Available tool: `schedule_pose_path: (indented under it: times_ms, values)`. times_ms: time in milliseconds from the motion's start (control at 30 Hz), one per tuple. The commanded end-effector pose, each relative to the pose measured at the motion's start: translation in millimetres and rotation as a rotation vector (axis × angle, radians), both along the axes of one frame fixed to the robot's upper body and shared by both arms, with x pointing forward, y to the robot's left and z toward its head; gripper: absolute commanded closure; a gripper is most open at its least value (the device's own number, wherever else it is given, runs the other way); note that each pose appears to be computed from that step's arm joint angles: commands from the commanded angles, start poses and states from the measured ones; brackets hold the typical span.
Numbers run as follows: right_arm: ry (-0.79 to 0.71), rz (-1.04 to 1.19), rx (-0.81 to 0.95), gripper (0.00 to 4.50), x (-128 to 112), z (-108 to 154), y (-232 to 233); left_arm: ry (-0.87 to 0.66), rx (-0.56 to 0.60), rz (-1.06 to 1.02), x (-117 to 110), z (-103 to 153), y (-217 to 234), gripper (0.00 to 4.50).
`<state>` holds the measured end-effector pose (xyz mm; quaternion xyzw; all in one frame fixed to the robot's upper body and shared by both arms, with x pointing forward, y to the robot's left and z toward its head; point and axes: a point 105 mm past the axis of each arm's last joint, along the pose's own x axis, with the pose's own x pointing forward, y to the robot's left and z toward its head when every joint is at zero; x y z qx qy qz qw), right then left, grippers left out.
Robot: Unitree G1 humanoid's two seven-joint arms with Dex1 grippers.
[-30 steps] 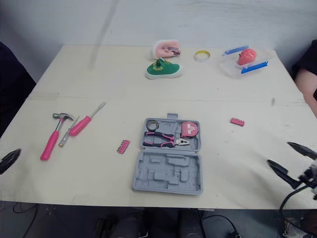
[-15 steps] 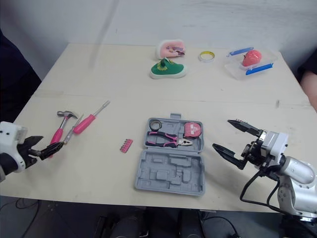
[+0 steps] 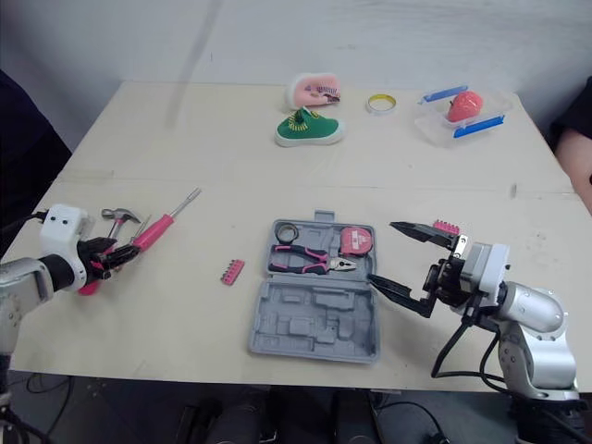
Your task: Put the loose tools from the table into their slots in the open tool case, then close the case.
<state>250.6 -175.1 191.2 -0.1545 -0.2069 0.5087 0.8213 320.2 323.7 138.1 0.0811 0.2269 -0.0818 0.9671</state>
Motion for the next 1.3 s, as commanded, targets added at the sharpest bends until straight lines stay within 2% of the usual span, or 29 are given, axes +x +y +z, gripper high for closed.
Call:
schedule_pose_path:
  times_ms: [33,400,500,533,600,700,733,933,1100,1167,1300]
  values:
    - [-0.025,-0.005,0.001,0.00,-4.9,5.4,0.1,0.030,0.000,0.021,1.7,-6.8,2.6,1.78]
    - [-0.030,-0.018,0.000,0.00,-7.4,8.3,-0.2,0.091,-0.033,0.045,6.3,-27.6,5.4,1.78]
    - [-0.034,-0.017,-0.005,0.00,-7.5,8.5,0.2,0.159,-0.077,0.036,3.6,-40.5,1.8,1.78]
    - [-0.035,-0.017,-0.007,0.00,-7.6,8.7,0.2,0.183,-0.082,0.038,2.1,-45.5,1.8,2.31]
    - [-0.037,-0.017,-0.011,0.00,-7.6,9.4,-0.4,0.204,-0.078,0.041,0.3,-50.0,3.1,2.98]
    - [-0.037,-0.027,-0.013,0.00,-7.6,9.9,-2.3,0.206,-0.079,0.079,-2.3,-54.4,10.3,4.29]
    - [-0.037,-0.031,-0.014,0.00,-7.8,9.7,-3.0,0.207,-0.082,0.084,-3.1,-55.4,11.7,4.49]
    - [-0.030,-0.040,-0.016,0.00,-8.3,8.7,-3.7,0.190,-0.094,0.084,-2.5,-53.7,10.1,4.49]
    - [-0.027,-0.038,-0.019,0.00,-8.4,8.3,-3.2,0.079,-0.114,0.076,5.4,-33.7,6.8,4.49]
    - [-0.026,-0.040,-0.017,0.00,-8.5,8.4,-3.7,-0.049,-0.109,0.035,11.6,-11.0,2.3,4.49]
    - [-0.022,-0.043,-0.015,0.00,-9.6,8.1,-4.5,-0.220,-0.159,-0.022,6.3,28.1,-4.3,4.49]
